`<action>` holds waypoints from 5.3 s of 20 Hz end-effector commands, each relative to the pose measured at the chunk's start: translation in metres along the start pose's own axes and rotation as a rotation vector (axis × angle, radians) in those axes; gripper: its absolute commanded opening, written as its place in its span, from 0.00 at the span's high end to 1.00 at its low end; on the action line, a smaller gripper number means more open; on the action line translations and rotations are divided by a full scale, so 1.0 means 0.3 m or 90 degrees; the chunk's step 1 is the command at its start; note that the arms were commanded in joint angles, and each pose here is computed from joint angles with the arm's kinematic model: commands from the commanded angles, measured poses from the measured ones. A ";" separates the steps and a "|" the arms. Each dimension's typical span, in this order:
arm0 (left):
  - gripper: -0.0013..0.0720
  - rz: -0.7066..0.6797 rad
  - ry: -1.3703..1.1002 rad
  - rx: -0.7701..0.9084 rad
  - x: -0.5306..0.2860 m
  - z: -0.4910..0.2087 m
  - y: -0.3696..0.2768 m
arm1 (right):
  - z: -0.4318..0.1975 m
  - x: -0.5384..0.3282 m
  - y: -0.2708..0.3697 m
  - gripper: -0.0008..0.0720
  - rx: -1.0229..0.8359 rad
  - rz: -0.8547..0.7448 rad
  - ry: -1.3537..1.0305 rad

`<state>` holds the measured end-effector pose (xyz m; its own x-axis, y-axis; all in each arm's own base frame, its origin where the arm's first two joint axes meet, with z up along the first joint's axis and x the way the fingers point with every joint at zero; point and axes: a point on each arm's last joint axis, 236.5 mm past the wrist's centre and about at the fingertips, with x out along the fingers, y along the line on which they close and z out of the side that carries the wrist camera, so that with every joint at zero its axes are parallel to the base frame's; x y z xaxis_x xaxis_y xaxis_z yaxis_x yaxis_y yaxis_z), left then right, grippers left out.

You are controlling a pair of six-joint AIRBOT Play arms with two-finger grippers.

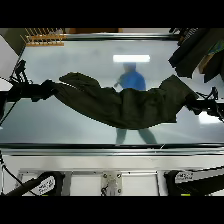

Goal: Fold the clothes and pants, and hang the long-sleeved shirts on hangers.

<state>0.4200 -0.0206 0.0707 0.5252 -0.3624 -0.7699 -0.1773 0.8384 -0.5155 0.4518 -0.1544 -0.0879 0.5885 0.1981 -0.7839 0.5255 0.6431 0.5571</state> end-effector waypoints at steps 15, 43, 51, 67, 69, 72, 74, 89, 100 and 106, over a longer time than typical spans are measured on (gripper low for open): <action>0.96 0.073 -0.419 -0.066 -0.962 -0.215 -0.126 | -0.033 -1.199 0.256 0.95 -0.275 -0.250 -0.334; 0.04 0.017 -0.364 -0.109 -0.030 0.927 0.239 | 0.578 -0.229 0.885 0.32 -0.185 0.061 -0.373; 0.04 0.287 -0.051 -0.200 -0.158 0.314 0.730 | 0.287 -0.457 0.616 0.32 -0.364 -0.120 -0.124; 0.04 0.161 -0.040 -0.354 0.172 0.020 0.818 | -0.354 -0.336 0.281 0.32 -0.228 -0.090 0.105; 0.04 0.157 -0.035 -0.340 0.202 0.046 0.802 | -0.354 -0.337 0.280 0.32 -0.228 -0.091 0.106; 0.09 0.150 -0.022 -0.325 0.257 0.073 0.779 | -0.377 -0.342 0.263 0.32 -0.225 -0.099 0.128; 0.79 0.147 -0.014 -0.321 0.280 0.078 0.771 | -0.398 -0.346 0.196 0.29 -0.203 -0.128 0.150; 0.96 0.142 -0.036 -0.306 0.216 0.116 0.741 | -0.551 -0.059 0.049 0.31 0.088 -0.098 0.040; 0.96 0.145 -0.149 -0.221 -0.192 0.219 0.659 | -0.242 -0.588 0.184 0.95 -0.159 -0.130 -0.111; 0.96 0.129 -0.169 -0.127 -0.457 0.143 0.427 | -0.315 -0.996 0.023 0.95 -0.136 -0.268 -0.157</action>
<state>0.3818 0.1711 0.0901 0.6326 -0.0669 -0.7716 -0.4973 0.7286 -0.4709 0.2749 -0.1274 0.1104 0.5820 -0.1905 -0.7905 0.5619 0.7969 0.2216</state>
